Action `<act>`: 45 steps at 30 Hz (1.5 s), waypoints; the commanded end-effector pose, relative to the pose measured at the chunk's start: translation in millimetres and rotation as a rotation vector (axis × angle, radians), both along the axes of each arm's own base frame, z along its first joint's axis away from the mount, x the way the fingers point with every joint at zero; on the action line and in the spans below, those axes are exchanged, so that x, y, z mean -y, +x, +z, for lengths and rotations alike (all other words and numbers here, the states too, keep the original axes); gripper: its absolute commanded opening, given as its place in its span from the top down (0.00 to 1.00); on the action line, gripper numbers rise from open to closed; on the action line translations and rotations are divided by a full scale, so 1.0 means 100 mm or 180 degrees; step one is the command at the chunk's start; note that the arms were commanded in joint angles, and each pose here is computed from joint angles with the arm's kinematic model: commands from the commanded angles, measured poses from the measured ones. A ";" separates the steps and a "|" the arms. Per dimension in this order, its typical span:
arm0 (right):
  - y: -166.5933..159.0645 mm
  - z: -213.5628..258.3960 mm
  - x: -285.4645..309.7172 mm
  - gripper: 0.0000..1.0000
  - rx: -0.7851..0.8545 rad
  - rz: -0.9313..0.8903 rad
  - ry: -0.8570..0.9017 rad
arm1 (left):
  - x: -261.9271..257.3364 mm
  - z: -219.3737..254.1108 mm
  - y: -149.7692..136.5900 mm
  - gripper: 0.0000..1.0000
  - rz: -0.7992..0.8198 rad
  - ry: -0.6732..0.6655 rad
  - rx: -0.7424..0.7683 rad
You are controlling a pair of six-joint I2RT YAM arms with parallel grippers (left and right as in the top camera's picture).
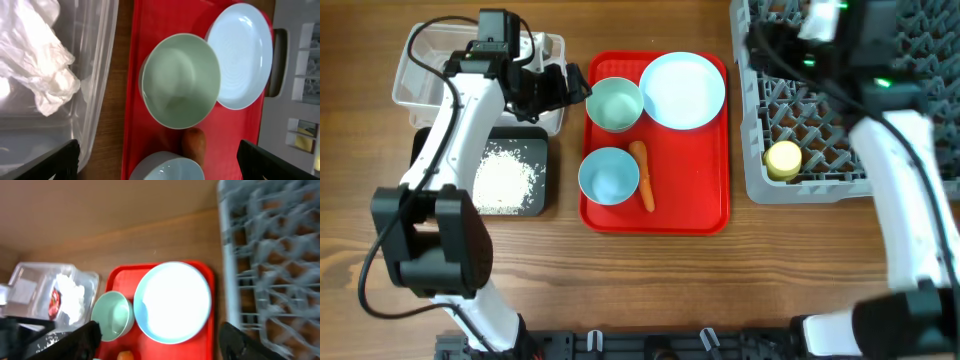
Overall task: Sort waste into correct bins and load items into the dishwasher rack
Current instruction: 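Reach the right gripper to the light-blue plate rim and grasp it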
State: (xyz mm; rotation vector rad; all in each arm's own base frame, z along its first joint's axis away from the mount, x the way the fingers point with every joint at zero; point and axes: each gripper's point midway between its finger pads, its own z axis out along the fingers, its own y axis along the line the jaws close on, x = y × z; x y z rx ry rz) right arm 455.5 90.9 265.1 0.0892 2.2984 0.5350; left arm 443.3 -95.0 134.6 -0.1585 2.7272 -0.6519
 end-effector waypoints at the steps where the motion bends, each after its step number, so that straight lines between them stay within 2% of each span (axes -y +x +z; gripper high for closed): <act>1: 0.22 -0.57 -0.19 0.27 -0.0340 -0.0020 -0.0004 | -0.15 0.84 0.06 0.00 0.0085 0.0221 0.0733; 3: 0.29 -0.83 -0.27 0.33 -0.0476 -0.0018 0.0003 | -0.26 1.09 0.02 0.00 0.0309 0.0367 0.0912; 8: 0.35 -1.40 -0.37 0.34 -0.0819 -0.0143 -0.0148 | -0.51 1.50 -0.10 0.00 0.0874 0.0718 0.1207; 13: 0.29 -1.79 -0.48 0.35 -0.1077 -0.0159 -0.0321 | -0.55 1.45 -0.08 0.00 0.0934 0.0850 0.1171; 19: 0.04 -2.24 -0.51 0.36 -0.1554 -0.0200 -0.0531 | -0.53 1.28 -0.03 0.00 0.0898 0.0861 0.1042; 25: -0.02 -2.36 -0.49 0.41 -0.1685 -0.0197 -0.0573 | -0.53 1.28 -0.04 0.00 0.0897 0.0862 0.1038; 31: -0.08 -2.48 -0.44 0.52 -0.1770 -0.0230 -0.0649 | -0.53 1.27 -0.04 0.00 0.0896 0.0865 0.1027; 38: -0.18 -2.60 -0.40 0.54 -0.1932 -0.0239 -0.0722 | -0.53 1.27 -0.04 0.00 0.0896 0.0866 0.1026; 45: -0.13 -2.70 -0.32 0.74 -0.1900 -0.0320 -0.0862 | -0.53 1.27 -0.04 0.00 0.0895 0.0866 0.1026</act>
